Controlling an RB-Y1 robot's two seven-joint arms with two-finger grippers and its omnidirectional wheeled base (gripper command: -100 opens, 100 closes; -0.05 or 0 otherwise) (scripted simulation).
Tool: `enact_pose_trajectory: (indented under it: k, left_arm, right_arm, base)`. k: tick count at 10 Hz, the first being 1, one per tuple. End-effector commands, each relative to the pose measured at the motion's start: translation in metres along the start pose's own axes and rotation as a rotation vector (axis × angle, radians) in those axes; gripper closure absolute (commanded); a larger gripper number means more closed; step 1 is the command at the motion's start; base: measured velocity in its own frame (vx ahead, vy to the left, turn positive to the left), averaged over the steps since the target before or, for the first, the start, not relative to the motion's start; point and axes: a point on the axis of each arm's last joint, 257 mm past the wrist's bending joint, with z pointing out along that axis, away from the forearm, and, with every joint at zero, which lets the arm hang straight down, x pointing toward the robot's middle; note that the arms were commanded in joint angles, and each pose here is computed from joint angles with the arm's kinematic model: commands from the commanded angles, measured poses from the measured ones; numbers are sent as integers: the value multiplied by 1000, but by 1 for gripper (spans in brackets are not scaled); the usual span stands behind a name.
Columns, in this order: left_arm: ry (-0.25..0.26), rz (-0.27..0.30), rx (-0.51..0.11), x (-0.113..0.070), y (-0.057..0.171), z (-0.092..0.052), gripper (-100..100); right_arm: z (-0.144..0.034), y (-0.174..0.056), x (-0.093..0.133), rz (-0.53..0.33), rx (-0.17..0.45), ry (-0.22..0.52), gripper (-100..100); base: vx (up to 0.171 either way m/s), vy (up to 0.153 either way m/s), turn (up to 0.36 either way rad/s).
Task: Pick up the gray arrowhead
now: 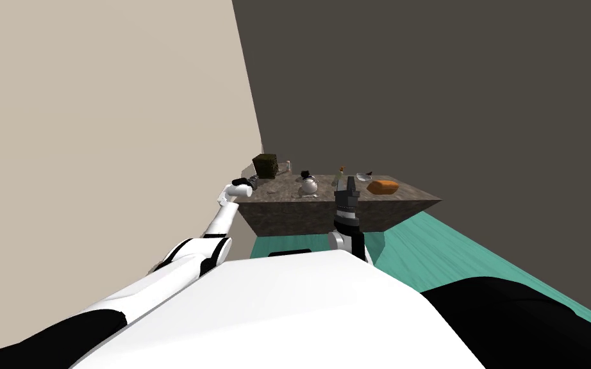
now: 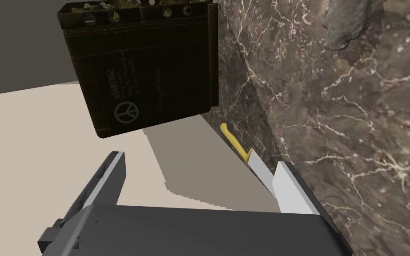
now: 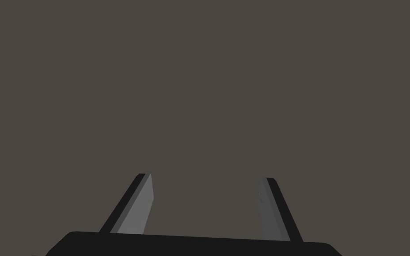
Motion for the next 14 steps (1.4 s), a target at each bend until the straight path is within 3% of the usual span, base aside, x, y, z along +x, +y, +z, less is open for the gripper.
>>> enact_pose_trajectory:
  k: [1, 2, 3, 4, 5, 9, 14]
  left_arm:
    - [0, -9, -64, -2, 14, 4, -100]
    - [3, -22, -84, -4, 6, 7, -100]
    - [2, -26, -137, -5, 23, 9, -100]
    - [4, -39, -155, -7, 15, 11, -100]
    - [1, -44, -213, -9, 36, 12, -100]
    - [-4, -84, -340, -19, 54, 13, -100]
    - [-13, -135, -535, -29, 97, 2, -100]
  right_arm:
    - [0, 0, 0, 0, 0, 0, 0]
    - [0, 0, 0, 0, 0, 0, 0]
    - [0, 0, 0, 0, 0, 0, 0]
    - [0, 0, 0, 0, 0, 0, 0]
    - [0, 0, 0, 0, 0, 0, 0]
    - [0, 0, 0, 0, 0, 0, 0]
    - [0, 0, 0, 0, 0, 0, 0]
  base:
    - [3, -25, -37]
    - [8, -32, -67]
    - [8, -29, -36]
    - [15, -40, -61]
    - [19, -29, -35]
    - [22, -21, -44]
    - [46, -23, -54]
